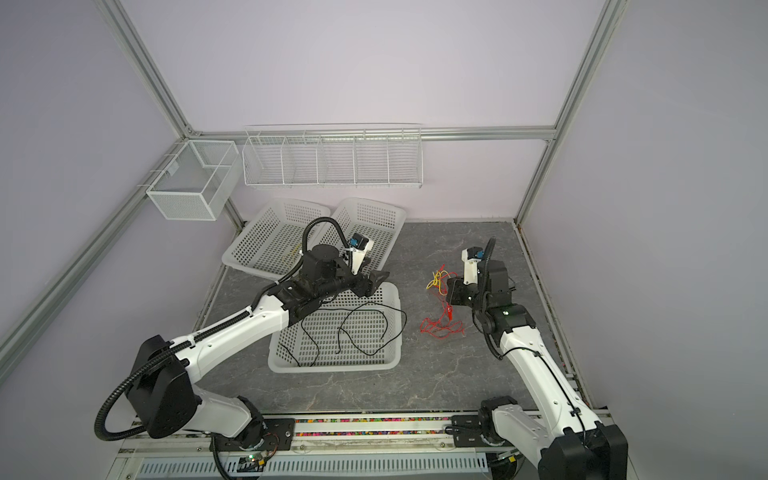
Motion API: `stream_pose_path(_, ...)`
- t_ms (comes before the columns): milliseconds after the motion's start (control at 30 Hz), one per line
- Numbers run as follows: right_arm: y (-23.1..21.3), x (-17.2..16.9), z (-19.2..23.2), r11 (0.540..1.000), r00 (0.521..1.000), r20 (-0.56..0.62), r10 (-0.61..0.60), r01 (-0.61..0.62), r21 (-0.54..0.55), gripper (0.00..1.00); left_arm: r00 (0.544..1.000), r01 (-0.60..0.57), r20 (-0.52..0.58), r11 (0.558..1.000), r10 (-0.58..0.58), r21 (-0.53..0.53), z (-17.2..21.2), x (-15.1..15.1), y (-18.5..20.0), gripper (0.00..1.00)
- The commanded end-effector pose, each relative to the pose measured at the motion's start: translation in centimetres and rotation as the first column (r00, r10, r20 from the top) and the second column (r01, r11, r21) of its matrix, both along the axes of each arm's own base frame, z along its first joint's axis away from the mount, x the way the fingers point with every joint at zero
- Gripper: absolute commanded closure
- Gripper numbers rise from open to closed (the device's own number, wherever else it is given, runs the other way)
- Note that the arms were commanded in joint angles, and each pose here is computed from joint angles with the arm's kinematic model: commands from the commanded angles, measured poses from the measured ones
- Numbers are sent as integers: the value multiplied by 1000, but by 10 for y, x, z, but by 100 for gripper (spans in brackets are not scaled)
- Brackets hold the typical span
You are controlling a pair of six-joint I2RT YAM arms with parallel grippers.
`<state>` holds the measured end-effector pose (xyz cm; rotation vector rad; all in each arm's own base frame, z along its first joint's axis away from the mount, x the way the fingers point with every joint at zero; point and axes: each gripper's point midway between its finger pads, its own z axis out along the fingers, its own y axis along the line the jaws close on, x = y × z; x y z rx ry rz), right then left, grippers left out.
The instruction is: Untangle the cables
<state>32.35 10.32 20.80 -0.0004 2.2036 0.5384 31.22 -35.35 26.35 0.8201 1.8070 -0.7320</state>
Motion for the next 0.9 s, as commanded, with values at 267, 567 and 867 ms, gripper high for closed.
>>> stream_pose_path(267, 10, 1, 6, 998, 999, 24, 33, -34, 44, 93, 989, 144, 24, 989, -144, -25, -13, -29, -69, 19)
stream_pose_path(567, 25, 2, 3, 996, 997, 16, 77, -77, 53, 93, 983, 182, 32, 982, -181, -58, -11, -29, -88, 21)
stream_pose_path(867, 33, 5, 10, 993, 995, 31, 97, -99, 67, 93, 986, 166, 24, 986, -166, -29, -23, -21, -94, 33)
